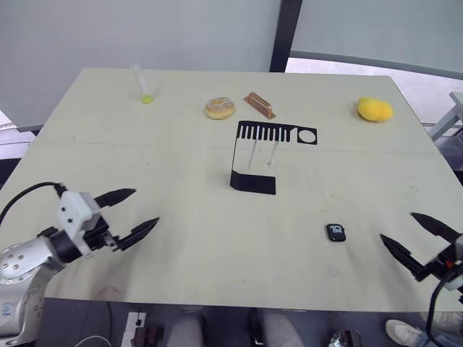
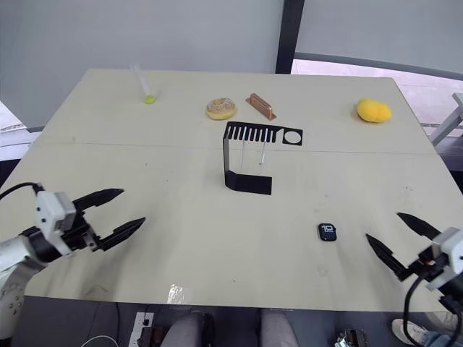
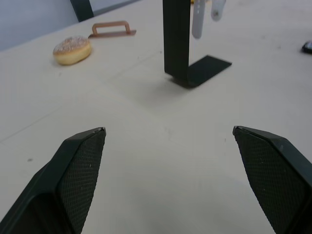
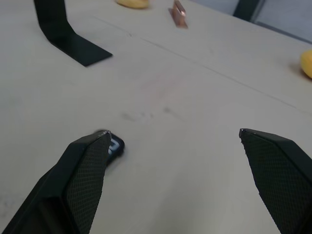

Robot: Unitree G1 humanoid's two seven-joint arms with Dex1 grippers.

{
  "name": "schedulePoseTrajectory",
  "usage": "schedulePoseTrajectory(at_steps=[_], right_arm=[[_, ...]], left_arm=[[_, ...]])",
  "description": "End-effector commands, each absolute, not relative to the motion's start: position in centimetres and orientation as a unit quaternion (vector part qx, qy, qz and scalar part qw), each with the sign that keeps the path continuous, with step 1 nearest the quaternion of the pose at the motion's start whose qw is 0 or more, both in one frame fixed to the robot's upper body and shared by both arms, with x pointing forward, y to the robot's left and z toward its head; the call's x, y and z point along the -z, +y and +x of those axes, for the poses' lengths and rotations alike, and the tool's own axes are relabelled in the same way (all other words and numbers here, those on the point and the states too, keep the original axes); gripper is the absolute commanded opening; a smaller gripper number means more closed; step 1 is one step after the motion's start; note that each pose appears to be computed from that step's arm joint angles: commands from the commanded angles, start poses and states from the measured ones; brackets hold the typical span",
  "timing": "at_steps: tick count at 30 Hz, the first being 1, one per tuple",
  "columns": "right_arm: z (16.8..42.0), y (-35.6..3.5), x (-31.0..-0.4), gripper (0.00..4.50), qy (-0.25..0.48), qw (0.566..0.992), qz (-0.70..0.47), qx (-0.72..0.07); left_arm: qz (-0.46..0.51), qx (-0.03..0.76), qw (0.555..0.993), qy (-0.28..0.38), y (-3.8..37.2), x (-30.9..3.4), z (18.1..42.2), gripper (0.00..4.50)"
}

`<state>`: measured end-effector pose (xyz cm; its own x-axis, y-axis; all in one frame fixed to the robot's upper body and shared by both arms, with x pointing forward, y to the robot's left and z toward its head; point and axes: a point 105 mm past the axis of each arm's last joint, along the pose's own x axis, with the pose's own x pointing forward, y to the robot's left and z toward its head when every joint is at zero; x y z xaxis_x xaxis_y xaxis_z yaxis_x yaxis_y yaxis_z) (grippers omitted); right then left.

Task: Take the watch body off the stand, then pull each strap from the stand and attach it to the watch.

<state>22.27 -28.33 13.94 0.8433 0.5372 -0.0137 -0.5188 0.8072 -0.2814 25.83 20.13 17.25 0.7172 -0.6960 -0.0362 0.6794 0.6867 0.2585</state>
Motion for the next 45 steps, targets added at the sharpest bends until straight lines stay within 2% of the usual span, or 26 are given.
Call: schedulePoseTrajectory(at_steps=[1, 4, 7, 12, 21, 27, 38, 40, 43, 45], right_arm=[[23.0, -25.5, -15.5, 4.45, -0.075, 0.938, -0.127, -0.315], [24.3, -22.1, -15.7, 4.45, -0.107, 0.923, -0.108, -0.352], [24.9, -20.5, -15.0, 4.45, -0.112, 0.920, -0.093, -0.365], [26.0, -18.2, -14.5, 4.45, -0.123, 0.913, -0.085, -0.379], [27.1, -15.7, -15.2, 4.45, -0.141, 0.908, -0.079, -0.387], [27.5, -14.9, -15.8, 4.45, -0.148, 0.907, -0.079, -0.386], [28.1, -13.2, -16.0, 4.45, -0.157, 0.910, -0.067, -0.377], [28.1, -13.1, -15.9, 4.45, -0.156, 0.912, -0.065, -0.374], [28.0, -13.5, -15.5, 4.50, -0.151, 0.916, -0.064, -0.366], [28.0, -13.7, -15.4, 4.50, -0.149, 0.918, -0.063, -0.361]], left_arm=[[0.115, 0.369, 0.921, -0.053, 17.2, -18.2, 27.0, 4.50], [0.089, 0.346, 0.930, -0.086, 12.8, -18.8, 29.7, 4.50], [0.082, 0.317, 0.940, -0.098, 10.7, -18.9, 31.5, 4.50], [0.062, 0.303, 0.946, -0.094, 7.6, -18.4, 33.3, 4.50], [0.049, 0.239, 0.967, -0.075, 6.8, -17.4, 36.0, 4.50], [0.043, 0.230, 0.969, -0.079, 6.1, -17.7, 37.2, 4.50], [0.034, 0.205, 0.974, -0.084, 4.7, -17.7, 38.3, 4.50], [0.021, 0.227, 0.970, -0.082, 3.9, -17.7, 38.0, 4.50], [0.027, 0.222, 0.971, -0.084, 3.7, -17.7, 38.0, 3.18], [0.029, 0.220, 0.972, -0.083, 3.7, -17.6, 38.2, 2.13]])
